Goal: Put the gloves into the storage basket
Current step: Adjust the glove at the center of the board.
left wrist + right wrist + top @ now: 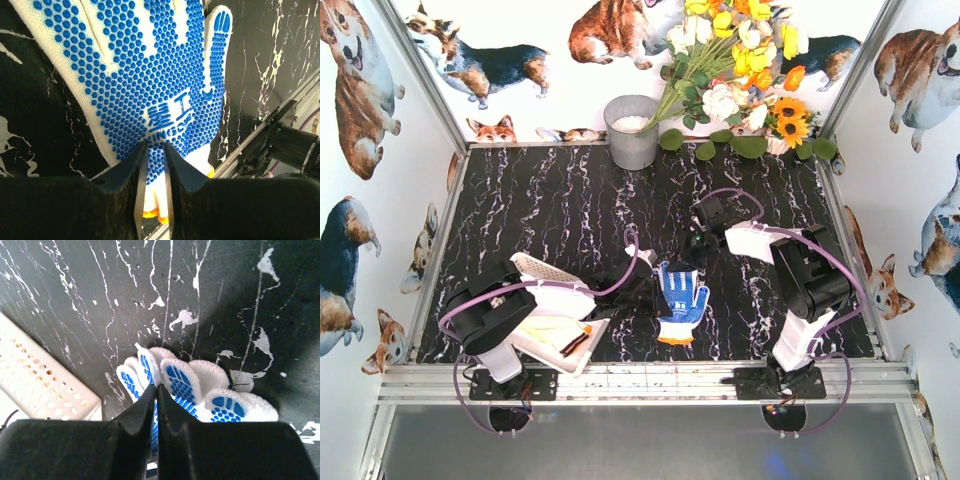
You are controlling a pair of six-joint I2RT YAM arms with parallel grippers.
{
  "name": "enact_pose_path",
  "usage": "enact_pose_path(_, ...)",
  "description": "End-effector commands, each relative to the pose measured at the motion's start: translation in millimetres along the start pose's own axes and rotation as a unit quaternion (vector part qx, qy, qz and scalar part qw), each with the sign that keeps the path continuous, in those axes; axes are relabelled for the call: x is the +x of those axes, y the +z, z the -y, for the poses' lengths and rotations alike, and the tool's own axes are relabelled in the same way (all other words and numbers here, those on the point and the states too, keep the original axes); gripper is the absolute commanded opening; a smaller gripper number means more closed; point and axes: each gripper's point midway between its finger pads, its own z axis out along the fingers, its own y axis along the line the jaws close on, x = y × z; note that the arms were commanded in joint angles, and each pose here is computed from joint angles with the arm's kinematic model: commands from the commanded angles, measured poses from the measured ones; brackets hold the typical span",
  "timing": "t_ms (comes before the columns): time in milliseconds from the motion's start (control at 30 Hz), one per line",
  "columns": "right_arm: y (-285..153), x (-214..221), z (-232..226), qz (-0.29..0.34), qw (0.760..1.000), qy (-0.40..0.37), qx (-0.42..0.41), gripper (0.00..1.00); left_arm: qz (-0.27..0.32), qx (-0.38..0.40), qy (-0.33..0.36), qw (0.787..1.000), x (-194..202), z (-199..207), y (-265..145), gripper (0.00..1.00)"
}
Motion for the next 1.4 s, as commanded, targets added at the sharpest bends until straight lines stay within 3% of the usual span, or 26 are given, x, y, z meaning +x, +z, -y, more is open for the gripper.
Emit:
enact_pose_path(0, -12.2, -28.6, -16.2, 0.052, 0.998, -0.034, 0.0, 0.07, -0.027, -0.046, 0.009, 0.999, 17.7, -22.7, -6.7, 0.16)
enact_pose_path(133, -23.9, -29.8, -17.5, 0.061, 0.997, -0.047, 0.01, 0.17, -0.015, -0.046, 0.018, 0.999, 9.4, -15.6, -13.2, 0.22)
enact_pose_path(300, -42.3, -27.9, -24.7, 0.075, 0.995, -0.059, 0.006, 0.3, 0.007, -0.035, 0.031, 0.999, -6.4, 3.0, -22.2, 0.37)
enact_pose_path(433, -55.3, -26.5, -20.2, 0.089, 0.994, -0.061, 0.012, 0.34, 0.038, -0.027, 0.044, 0.998, -27.7, 22.9, -28.5, 0.44)
enact_pose_path(800, -38.9, -26.5, -0.2, 0.069, 0.996, -0.044, 0.024, 0.29, 0.09, -0.026, 0.038, 0.995, -71.6, 33.5, -12.1, 0.3)
enact_pose_path(1100, -26.6, -26.0, 10.7, 0.059, 0.997, -0.038, 0.038, 0.27, 0.083, -0.034, 0.042, 0.995, -90.5, 22.7, 16.1, 0.23)
enact_pose_path(1367, -14.1, -23.6, 17.2, 0.045, 0.998, -0.029, 0.038, 0.24, 0.067, -0.044, 0.041, 0.996, -81.8, 5.7, 27.8, 0.22)
